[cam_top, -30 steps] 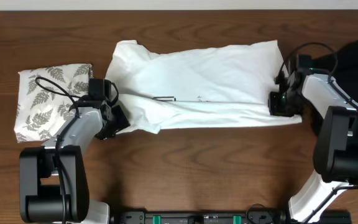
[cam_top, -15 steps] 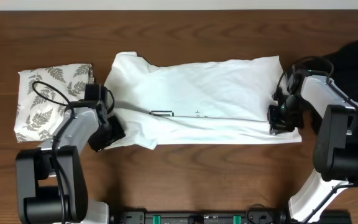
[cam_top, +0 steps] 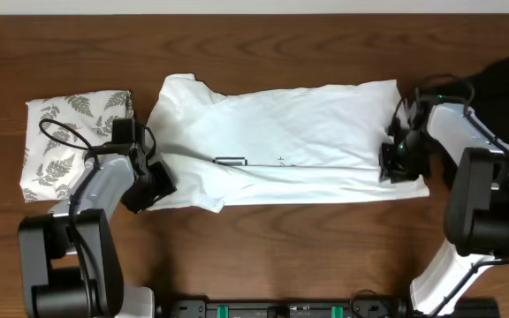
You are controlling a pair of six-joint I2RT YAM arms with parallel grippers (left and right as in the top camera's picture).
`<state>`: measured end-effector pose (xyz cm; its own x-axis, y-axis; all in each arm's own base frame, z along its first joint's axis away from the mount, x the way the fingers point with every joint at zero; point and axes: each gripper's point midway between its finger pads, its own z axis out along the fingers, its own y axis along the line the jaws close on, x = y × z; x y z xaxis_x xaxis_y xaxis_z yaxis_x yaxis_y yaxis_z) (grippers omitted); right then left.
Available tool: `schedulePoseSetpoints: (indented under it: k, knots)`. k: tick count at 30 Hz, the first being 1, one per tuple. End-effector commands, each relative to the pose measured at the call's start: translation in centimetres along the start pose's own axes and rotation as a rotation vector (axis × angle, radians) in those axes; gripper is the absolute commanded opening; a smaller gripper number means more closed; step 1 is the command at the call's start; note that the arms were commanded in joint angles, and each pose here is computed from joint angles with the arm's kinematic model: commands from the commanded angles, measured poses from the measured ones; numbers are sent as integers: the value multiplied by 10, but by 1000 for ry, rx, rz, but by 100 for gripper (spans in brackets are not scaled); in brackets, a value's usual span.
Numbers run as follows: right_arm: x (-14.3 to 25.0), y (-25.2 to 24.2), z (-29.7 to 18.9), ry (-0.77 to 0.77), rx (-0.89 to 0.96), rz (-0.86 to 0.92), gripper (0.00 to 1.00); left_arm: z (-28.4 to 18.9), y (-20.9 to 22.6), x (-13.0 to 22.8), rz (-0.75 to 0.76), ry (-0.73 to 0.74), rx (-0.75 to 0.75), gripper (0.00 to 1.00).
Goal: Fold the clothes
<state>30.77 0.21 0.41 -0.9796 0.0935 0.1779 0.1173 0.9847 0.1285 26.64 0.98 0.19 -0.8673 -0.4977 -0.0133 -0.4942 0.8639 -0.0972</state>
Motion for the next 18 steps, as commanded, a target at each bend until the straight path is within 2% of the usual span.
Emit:
schedulePoseSetpoints:
  k: [1, 6, 8, 12, 13, 16, 18]
  knots:
    - [-25, 29, -45, -161, -15, -187, 27, -23, -13, -7, 38, -61, 77, 56]
    - [-23, 83, -93, -325, 33, -635, 31, -56, -19, -7, 53, -145, 131, 57]
    - [-14, 101, -97, -334, 50, -790, 33, -67, -19, -6, 56, -170, 142, 57]
    - [6, 134, -84, -284, 65, -991, 39, -79, -19, -1, 58, -192, 153, 61]
    - [9, 139, -80, -272, 77, -1014, 39, -80, -18, 0, 58, -190, 153, 61]
    - [19, 151, -65, -227, 139, -1056, 28, -79, -21, 6, 61, -163, 176, 62]
    - [24, 156, -57, -212, 184, -1056, 24, -78, -29, 11, 67, -139, 221, 61]
